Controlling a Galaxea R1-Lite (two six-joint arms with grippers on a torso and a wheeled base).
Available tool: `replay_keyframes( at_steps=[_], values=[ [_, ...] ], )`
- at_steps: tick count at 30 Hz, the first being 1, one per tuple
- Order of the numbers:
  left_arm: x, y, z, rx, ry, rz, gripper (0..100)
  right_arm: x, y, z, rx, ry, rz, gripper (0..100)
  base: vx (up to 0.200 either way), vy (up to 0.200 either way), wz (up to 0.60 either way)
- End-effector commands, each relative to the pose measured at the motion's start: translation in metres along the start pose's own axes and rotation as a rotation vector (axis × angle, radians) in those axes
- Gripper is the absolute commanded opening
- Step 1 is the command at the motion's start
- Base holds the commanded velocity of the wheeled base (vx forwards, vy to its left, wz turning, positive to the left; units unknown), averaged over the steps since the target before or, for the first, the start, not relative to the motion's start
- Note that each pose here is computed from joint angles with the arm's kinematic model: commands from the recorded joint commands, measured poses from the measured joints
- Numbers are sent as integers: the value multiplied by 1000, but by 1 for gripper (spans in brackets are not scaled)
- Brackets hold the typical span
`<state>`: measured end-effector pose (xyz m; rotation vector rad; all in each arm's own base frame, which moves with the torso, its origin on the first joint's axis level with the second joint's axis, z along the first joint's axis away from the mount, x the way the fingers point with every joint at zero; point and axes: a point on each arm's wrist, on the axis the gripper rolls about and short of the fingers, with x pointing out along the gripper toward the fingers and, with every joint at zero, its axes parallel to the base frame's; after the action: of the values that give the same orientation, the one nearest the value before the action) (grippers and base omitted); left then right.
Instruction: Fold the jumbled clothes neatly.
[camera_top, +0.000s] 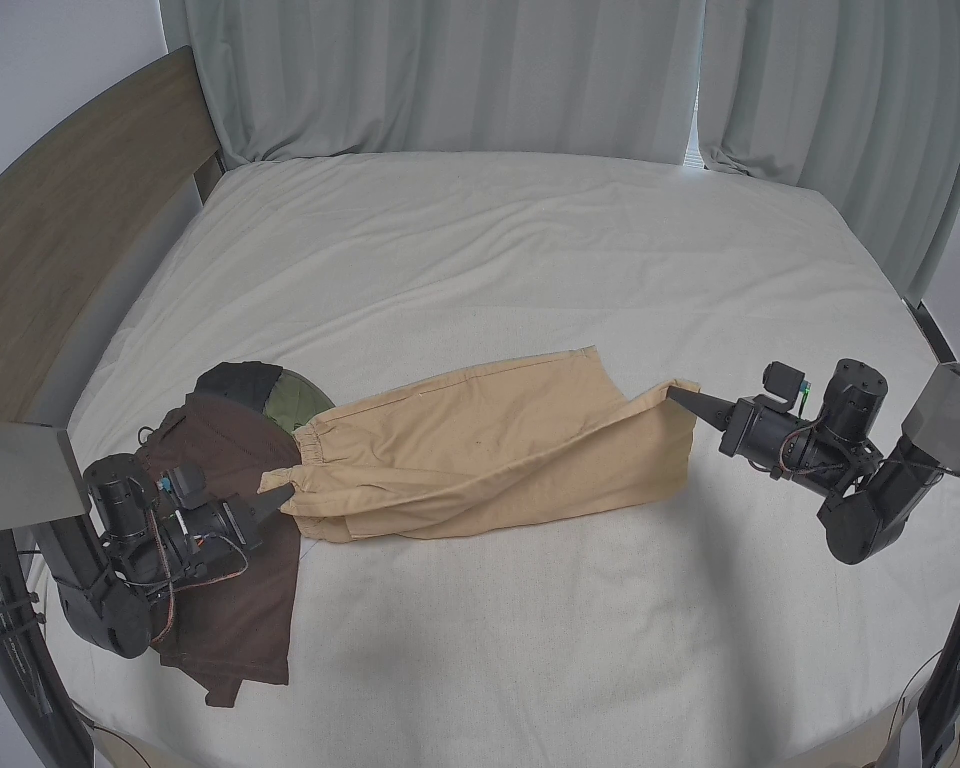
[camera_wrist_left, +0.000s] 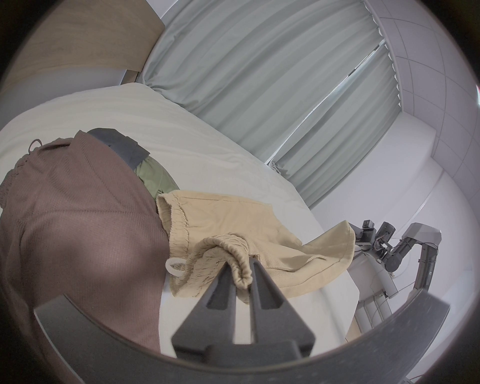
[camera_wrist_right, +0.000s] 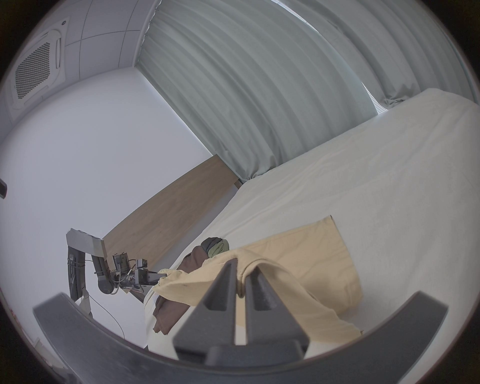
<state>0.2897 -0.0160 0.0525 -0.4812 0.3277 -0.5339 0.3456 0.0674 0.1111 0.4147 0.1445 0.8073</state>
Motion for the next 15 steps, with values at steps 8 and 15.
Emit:
replay_keyframes(
  at_steps=[8, 15],
  values=[
    [5, 1, 8, -14, -51, 26, 0, 19, -9, 20, -26, -31, 10, 0, 0, 0, 0],
    [9, 2, 15, -37, -88, 41, 0, 33, -13, 33, -23, -26, 11, 0, 0, 0, 0]
  ],
)
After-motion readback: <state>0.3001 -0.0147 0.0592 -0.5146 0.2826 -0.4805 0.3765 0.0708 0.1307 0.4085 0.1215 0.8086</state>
